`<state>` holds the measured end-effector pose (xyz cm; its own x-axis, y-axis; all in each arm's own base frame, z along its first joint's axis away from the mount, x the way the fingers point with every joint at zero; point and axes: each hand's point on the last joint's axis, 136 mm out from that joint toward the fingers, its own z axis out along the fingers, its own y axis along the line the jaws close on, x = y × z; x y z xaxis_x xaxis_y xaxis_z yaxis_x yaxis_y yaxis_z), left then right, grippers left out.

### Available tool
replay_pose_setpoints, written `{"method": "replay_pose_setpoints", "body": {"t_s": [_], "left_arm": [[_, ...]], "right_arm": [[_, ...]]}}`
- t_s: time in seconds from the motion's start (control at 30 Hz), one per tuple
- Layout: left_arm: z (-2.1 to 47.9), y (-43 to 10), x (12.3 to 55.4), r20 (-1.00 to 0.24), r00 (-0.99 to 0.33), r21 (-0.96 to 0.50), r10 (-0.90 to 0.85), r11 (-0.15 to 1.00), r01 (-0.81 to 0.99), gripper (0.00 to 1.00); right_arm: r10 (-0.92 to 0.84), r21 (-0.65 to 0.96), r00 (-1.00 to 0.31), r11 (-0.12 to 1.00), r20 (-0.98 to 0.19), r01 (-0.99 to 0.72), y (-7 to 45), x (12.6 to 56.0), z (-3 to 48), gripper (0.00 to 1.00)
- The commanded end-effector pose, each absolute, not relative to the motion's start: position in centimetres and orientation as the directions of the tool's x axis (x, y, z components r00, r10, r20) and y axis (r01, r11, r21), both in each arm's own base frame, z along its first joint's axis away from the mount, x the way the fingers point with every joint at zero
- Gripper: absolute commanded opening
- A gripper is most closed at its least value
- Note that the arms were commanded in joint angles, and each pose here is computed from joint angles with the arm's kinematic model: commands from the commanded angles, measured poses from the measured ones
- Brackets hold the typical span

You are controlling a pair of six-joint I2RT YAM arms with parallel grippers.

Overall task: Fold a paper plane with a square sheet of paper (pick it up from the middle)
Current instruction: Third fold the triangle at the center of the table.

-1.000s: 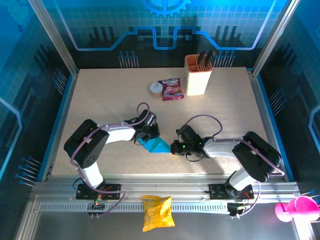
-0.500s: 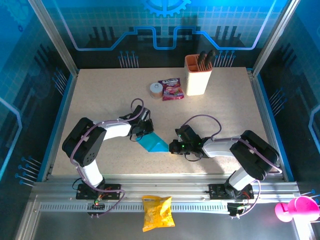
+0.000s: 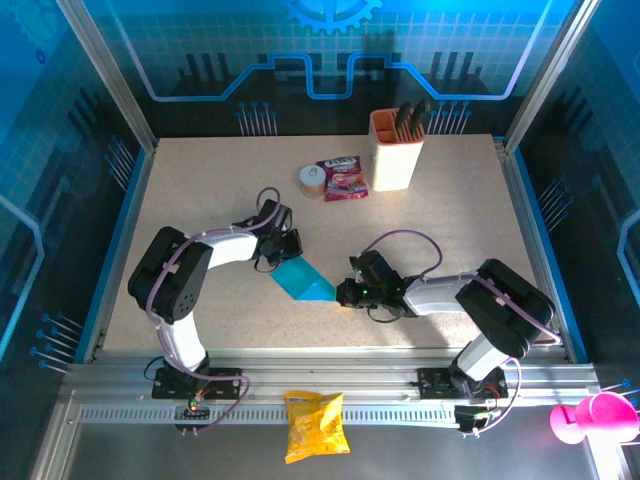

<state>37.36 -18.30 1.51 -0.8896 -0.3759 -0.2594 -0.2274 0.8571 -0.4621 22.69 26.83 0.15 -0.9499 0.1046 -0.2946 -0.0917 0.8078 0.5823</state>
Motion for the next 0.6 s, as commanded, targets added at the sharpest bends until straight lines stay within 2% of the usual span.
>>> {"method": "replay_pose_setpoints", "body": {"t_s": [0.0, 0.2, 0.33, 0.47, 0.57], "left_arm": [[0.1, -13.2, 38.8, -0.311, -0.858, -0.323, -0.409, 0.894, -0.31, 0.02], [0.9, -11.7, 40.3, -0.325, -0.853, -0.301, -0.409, 0.899, -0.317, 0.02], [3.0, -12.2, 40.9, -0.336, -0.858, -0.338, -0.389, 0.9, -0.276, 0.02], [5.1, -13.9, 39.4, -0.306, -0.869, -0.435, -0.389, 0.869, -0.236, 0.08], [6.0, -15.4, 36.9, -0.263, -0.88, -0.505, -0.394, 0.834, -0.222, 0.16]], "right_arm": [[0.068, 0.223, -0.998, 0.973, -0.003, 0.065, 17.4, 14.1, -7.9, 0.0], [0.075, 0.231, -0.997, 0.97, -0.007, 0.071, 17.6, 14.0, -7.8, 0.0], [0.085, 0.267, -0.996, 0.96, -0.008, 0.079, 18.7, 13.9, -7.3, 0.0], [0.08, 0.354, -0.995, 0.934, -0.052, 0.056, 21.3, 14.8, -5.1, 0.0], [0.051, 0.412, -0.993, 0.911, -0.111, 0.001, 23.4, 16.2, -2.2, 0.0]]}}
